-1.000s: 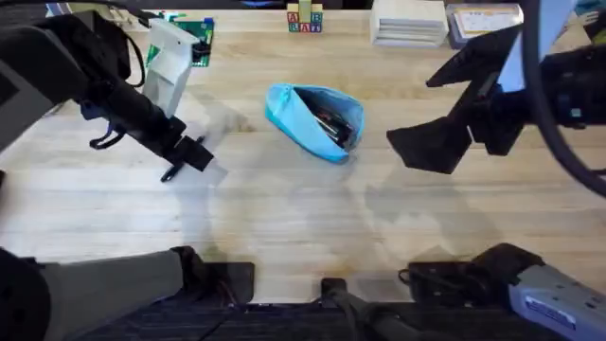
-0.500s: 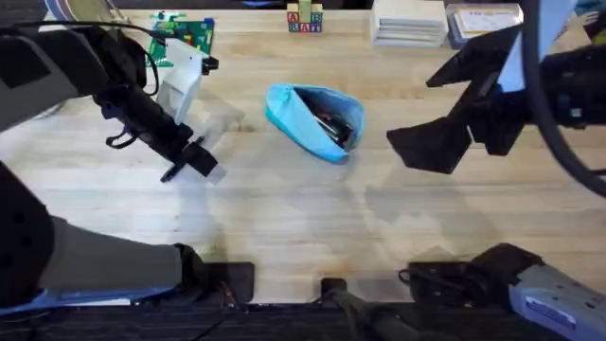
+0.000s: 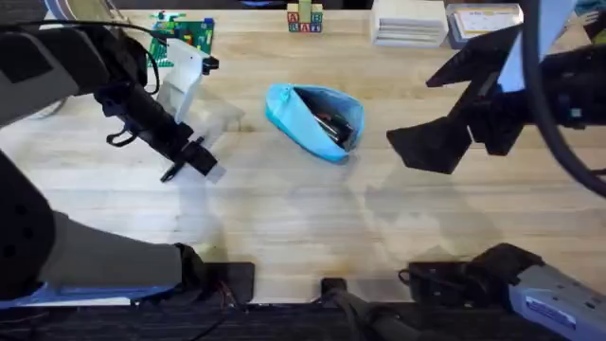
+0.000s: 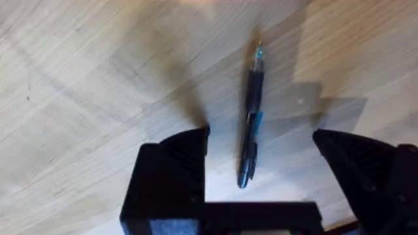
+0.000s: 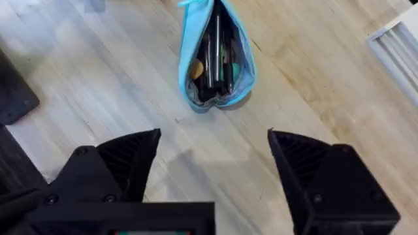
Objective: Unzip the bag, pick up the pens from the table one at a time and place them inside, then zip the bag closed.
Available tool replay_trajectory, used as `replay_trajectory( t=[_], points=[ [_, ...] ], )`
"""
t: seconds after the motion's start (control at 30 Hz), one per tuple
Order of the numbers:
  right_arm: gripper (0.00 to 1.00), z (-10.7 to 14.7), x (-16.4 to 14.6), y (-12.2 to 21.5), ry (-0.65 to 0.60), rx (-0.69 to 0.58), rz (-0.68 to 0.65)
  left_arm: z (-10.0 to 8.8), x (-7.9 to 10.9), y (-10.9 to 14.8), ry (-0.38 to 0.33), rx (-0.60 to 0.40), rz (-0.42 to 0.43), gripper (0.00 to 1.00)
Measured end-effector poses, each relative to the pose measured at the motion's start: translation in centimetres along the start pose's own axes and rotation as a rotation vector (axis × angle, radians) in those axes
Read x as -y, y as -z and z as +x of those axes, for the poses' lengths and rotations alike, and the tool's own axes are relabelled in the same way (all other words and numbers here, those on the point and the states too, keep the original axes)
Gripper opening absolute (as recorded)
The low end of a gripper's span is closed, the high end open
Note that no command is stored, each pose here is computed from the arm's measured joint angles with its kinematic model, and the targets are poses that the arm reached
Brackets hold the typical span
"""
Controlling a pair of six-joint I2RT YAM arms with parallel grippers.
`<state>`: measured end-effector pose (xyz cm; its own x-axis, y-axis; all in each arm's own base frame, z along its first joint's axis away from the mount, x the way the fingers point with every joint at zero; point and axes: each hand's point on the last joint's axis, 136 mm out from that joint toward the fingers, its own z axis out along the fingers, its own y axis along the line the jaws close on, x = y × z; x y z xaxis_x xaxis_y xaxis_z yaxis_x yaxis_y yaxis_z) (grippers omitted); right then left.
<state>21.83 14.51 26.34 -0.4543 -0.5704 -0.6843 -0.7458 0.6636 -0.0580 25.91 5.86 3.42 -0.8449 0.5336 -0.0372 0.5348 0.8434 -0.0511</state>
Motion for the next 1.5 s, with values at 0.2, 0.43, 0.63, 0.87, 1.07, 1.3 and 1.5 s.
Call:
replay_trajectory(
  t=[0.2, 0.43, 0.63, 0.87, 1.07, 1.3, 1.5],
  points=[
    [0.997, 0.0, 0.0, 0.0, 0.0, 0.0, 0.0, 0.0, 0.0, 0.0, 0.0, 0.001, 0.0, 0.993],
    [0.995, 0.0, 0.0, 0.0, 0.0, 0.0, 0.0, 0.0, 0.0, 0.0, 0.0, 0.0, 0.001, 0.993],
    [0.997, 0.0, 0.0, 0.0, 0.0, 0.0, 0.0, 0.0, 0.0, 0.0, 0.0, -0.001, 0.002, 0.993],
    [0.997, 0.0, 0.0, 0.0, 0.0, 0.0, 0.0, 0.0, 0.0, 0.0, 0.0, -0.001, 0.002, 0.993],
    [0.997, 0.0, 0.0, 0.0, 0.0, 0.0, 0.0, 0.0, -1.1, -0.1, 0.001, -0.007, -0.035, 0.373],
    [0.998, 0.0, 0.0, 0.0, 0.0, 0.0, 0.0, 0.1, -1.1, 0.0, -0.001, -0.011, -0.033, 0.049],
    [0.998, 0.0, 0.0, 0.0, 0.0, 0.0, 0.0, 0.1, -1.1, 0.0, -0.001, -0.011, -0.034, 0.042]
  ],
)
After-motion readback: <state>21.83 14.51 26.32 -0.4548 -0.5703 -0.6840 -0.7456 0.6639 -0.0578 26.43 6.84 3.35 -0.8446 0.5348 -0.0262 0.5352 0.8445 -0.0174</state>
